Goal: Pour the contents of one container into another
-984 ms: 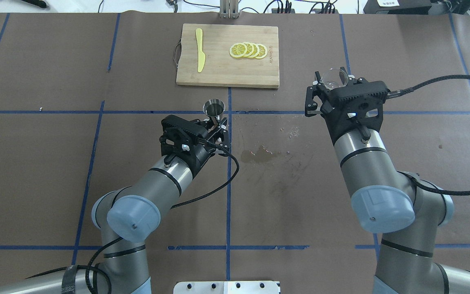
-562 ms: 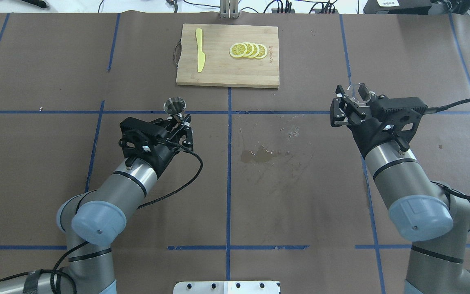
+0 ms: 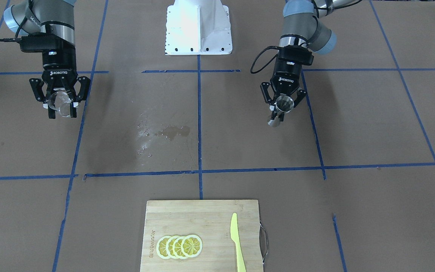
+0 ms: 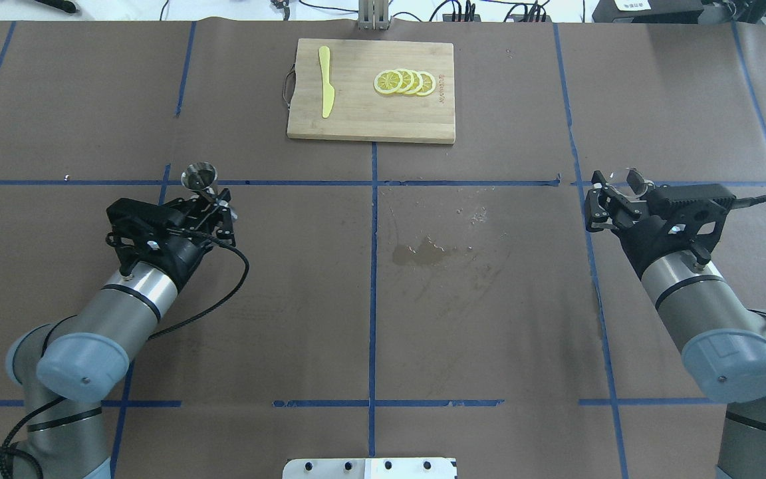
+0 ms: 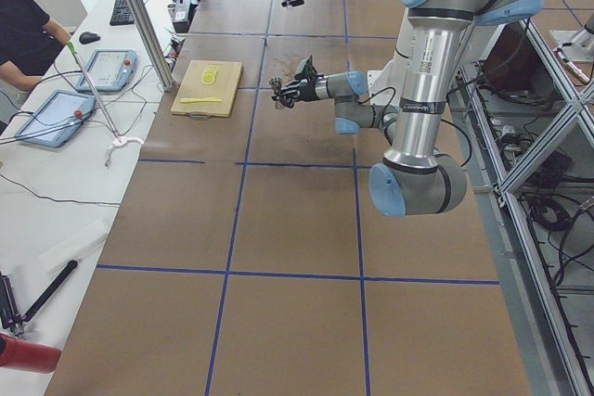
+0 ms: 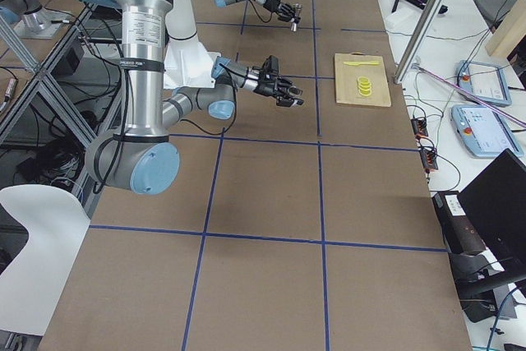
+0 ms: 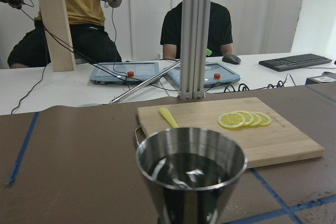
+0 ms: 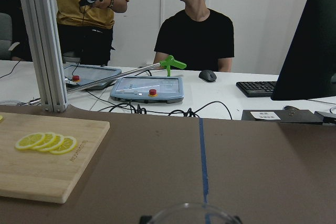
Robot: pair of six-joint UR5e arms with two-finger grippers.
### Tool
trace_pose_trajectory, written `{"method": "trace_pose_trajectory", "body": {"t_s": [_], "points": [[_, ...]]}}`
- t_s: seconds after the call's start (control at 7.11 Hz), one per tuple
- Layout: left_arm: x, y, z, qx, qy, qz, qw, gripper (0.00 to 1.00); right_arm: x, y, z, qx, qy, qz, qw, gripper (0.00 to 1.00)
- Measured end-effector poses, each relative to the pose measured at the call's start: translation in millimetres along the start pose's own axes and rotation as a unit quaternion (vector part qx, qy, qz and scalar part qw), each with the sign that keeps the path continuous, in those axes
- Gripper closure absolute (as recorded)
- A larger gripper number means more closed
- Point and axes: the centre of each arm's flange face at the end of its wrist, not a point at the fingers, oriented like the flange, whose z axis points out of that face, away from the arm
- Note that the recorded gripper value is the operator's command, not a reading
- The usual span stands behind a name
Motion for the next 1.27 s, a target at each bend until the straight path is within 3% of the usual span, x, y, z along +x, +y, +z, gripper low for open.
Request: {"method": "trace_pose_trajectory", "body": {"t_s": [0.42,0.84,1.27], "points": [[-65,15,-8,-0.011,-0.041,-0.029,0.9987,1.00,12,7,1,-0.006,0.008,0.101,0.9948,1.00],[-114,41,-15,-0.025,-0.077,-0.056,0.9951,1.00,20,20,6,-0.015,0.017,0.112,0.9934,1.00],[-159,67,-12,0.016,-0.134,-0.064,0.9887,1.00,26,32,11,-0.027,0.023,0.109,0.9934,1.00]]}}
